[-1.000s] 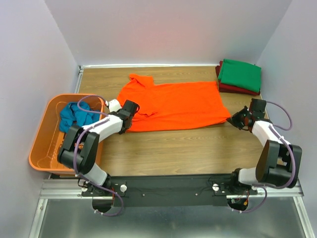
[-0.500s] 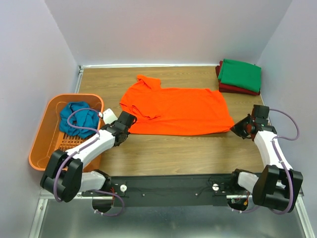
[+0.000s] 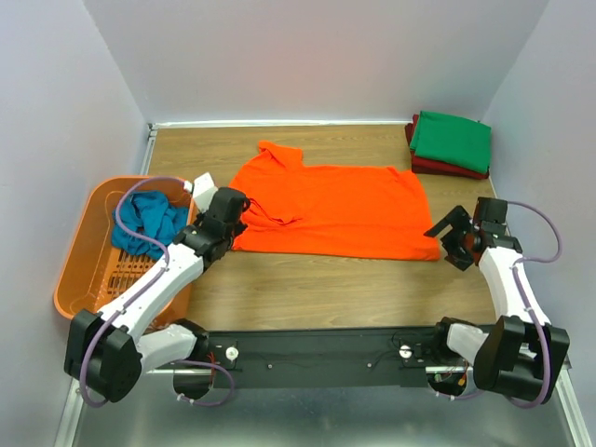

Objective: Fold and stack the t-shirts
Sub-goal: Fold the tshirt

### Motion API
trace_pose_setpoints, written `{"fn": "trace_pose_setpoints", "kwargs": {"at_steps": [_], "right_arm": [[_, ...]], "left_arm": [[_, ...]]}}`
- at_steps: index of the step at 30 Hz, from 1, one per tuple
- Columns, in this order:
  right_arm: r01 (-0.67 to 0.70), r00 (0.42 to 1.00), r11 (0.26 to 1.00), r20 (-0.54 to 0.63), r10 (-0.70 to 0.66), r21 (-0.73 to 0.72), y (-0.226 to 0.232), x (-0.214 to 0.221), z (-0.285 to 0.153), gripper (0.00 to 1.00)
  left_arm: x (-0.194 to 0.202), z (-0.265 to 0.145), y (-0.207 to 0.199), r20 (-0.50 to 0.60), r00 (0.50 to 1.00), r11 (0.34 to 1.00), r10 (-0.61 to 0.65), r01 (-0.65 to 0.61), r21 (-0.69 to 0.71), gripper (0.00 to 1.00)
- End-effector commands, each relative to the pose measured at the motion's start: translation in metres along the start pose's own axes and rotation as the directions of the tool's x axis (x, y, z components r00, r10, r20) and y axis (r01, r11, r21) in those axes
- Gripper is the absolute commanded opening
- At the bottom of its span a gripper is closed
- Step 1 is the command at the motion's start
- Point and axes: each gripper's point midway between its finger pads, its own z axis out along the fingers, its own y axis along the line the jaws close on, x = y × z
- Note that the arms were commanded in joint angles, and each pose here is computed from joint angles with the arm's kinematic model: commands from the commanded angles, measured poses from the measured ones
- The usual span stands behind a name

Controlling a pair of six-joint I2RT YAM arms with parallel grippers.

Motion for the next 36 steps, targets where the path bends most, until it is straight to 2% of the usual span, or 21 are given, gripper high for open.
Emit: {"fn": "trace_pose_setpoints", "kwargs": {"at_steps": [1, 3, 6, 7, 9, 13, 15, 16, 18, 20, 21, 25, 31, 36], "right_arm": [[0.183, 0.982, 0.939, 0.086, -0.165, -0.292, 0.070, -0.017, -0.026, 0.95], [0.247, 0.964, 0.925, 0.168, -0.204, -0.290, 0.095, -0.027, -0.034, 0.95], [0.372, 0.925, 0.872, 0.202, -0.321, -0.318, 0.147, -0.007, -0.031, 0.91], [0.421, 0.905, 0.825, 0.234, -0.355, -0.376, 0.179, 0.000, -0.040, 0.86], [0.472, 0.881, 0.795, 0.236, -0.410, -0.382, 0.201, 0.011, -0.029, 0.81], [0.620, 0.785, 0.652, 0.325, -0.528, -0.437, 0.268, 0.050, -0.036, 0.78], [0.674, 0.738, 0.604, 0.353, -0.575, -0.425, 0.284, 0.064, -0.028, 0.78], [0.699, 0.711, 0.576, 0.332, -0.619, -0.423, 0.290, 0.086, -0.014, 0.76], [0.743, 0.664, 0.516, 0.365, -0.653, -0.427, 0.313, 0.103, -0.014, 0.73], [0.779, 0.610, 0.463, 0.341, -0.715, -0.422, 0.322, 0.133, 0.012, 0.70], [0.785, 0.602, 0.448, 0.360, -0.713, -0.427, 0.330, 0.135, 0.006, 0.70], [0.821, 0.538, 0.379, 0.359, -0.762, -0.426, 0.343, 0.166, 0.025, 0.69], [0.843, 0.473, 0.298, 0.353, -0.808, -0.447, 0.354, 0.211, 0.039, 0.68], [0.853, 0.445, 0.273, 0.350, -0.824, -0.445, 0.358, 0.230, 0.048, 0.66]], "left_arm": [[-0.048, -0.016, -0.047, 0.106, 0.994, 0.984, 0.033, -0.050, 0.170, 0.40], [-0.054, -0.014, -0.054, 0.108, 0.993, 0.981, 0.046, -0.066, 0.183, 0.47], [-0.067, 0.002, -0.061, 0.107, 0.993, 0.979, 0.055, -0.075, 0.191, 0.48], [-0.069, 0.016, -0.058, 0.087, 0.995, 0.982, 0.052, -0.066, 0.175, 0.48], [-0.079, 0.026, -0.063, 0.083, 0.995, 0.982, 0.050, -0.064, 0.179, 0.48], [-0.085, 0.057, -0.080, 0.034, 0.997, 0.982, 0.066, -0.071, 0.176, 0.48], [-0.084, 0.069, -0.083, 0.018, 0.997, 0.984, 0.073, -0.075, 0.163, 0.48], [-0.082, 0.074, -0.086, 0.003, 0.997, 0.983, 0.078, -0.078, 0.164, 0.48], [-0.074, 0.093, -0.091, -0.038, 0.995, 0.986, 0.087, -0.081, 0.148, 0.48], [-0.060, 0.111, -0.095, -0.098, 0.991, 0.988, 0.087, -0.073, 0.132, 0.48], [-0.055, 0.117, -0.095, -0.117, 0.990, 0.990, 0.083, -0.068, 0.122, 0.48], [-0.033, 0.135, -0.086, -0.162, 0.985, 0.996, 0.056, -0.043, 0.080, 0.47], [-0.022, 0.147, -0.075, -0.177, 0.982, 0.998, 0.063, -0.057, 0.037, 0.47], [-0.011, 0.157, -0.071, -0.198, 0.978, 0.998, 0.068, -0.066, 0.020, 0.47]]}}
